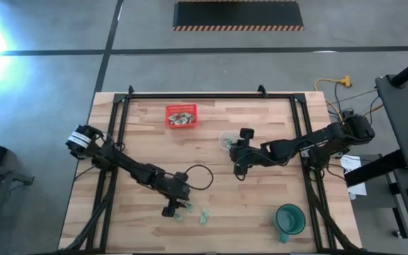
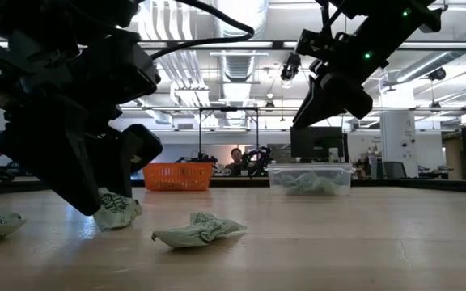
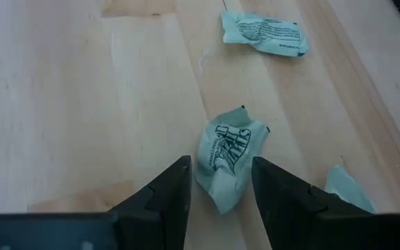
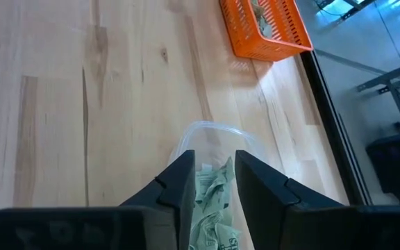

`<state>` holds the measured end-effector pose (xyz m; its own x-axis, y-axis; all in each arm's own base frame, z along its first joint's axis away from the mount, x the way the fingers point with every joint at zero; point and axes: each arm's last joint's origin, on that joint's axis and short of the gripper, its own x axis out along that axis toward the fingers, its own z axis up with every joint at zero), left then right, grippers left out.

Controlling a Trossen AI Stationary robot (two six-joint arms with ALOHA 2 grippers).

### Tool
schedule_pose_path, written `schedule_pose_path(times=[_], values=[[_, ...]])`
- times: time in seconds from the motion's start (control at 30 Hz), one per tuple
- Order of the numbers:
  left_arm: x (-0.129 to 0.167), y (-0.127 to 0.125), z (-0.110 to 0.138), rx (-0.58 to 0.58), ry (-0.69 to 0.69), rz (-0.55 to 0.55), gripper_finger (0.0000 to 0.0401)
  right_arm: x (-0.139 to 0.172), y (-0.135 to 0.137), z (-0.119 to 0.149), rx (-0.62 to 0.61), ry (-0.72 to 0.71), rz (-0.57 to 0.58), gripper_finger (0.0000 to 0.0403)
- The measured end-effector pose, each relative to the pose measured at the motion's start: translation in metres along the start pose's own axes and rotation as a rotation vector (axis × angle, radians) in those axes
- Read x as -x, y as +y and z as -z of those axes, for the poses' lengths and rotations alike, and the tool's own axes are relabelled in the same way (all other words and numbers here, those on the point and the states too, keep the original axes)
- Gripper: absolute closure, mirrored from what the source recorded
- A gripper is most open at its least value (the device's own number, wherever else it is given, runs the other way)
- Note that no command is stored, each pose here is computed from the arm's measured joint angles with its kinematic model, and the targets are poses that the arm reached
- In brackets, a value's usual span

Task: Pick and place items into bin
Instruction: Put the green stevia packet into the orange bin

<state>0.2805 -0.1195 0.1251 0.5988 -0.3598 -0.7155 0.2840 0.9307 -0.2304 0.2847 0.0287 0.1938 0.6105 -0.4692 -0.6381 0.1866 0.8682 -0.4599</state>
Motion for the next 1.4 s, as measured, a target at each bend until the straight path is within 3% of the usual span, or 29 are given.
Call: schedule_pose_path(times=[0.2, 0.57, 0.77, 0.9, 1.13, 1.2, 1.27, 1.4], values=[[0.0, 0.0, 0.0, 0.0, 0.001, -0.002, 0.0276, 0.0, 0.0, 0.0, -0.005, -0.003, 0.0, 0.0308], [0.002, 0.0, 0.0, -0.007, 0.006, -0.001, 0.0389, 0.0, 0.0, -0.002, -0.012, -0.014, 0.001, 0.0319], [0.016, -0.001, -0.008, -0.075, -0.021, -0.05, 0.0394, 0.0, 0.0, -0.002, -0.013, -0.016, 0.001, 0.0316], [0.037, 0.002, -0.019, -0.161, -0.051, -0.258, 0.0394, 0.0, 0.0, -0.002, -0.014, -0.019, 0.001, 0.0321], [0.083, 0.017, -0.029, -0.275, -0.095, -0.941, 0.0393, 0.0, 0.0, -0.002, -0.014, -0.022, 0.001, 0.0329], [0.095, 0.022, -0.033, -0.293, -0.097, -1.087, 0.0393, 0.0, 0.0, -0.003, -0.011, -0.023, 0.0, 0.0331], [0.106, 0.027, -0.036, -0.312, -0.079, -1.195, 0.0393, 0.0, 0.0, -0.003, -0.014, -0.027, 0.001, 0.033], [0.126, 0.044, -0.042, -0.298, -0.052, -1.301, 0.0393, 0.0, 0.0, -0.004, -0.013, -0.032, 0.001, 0.0327]])
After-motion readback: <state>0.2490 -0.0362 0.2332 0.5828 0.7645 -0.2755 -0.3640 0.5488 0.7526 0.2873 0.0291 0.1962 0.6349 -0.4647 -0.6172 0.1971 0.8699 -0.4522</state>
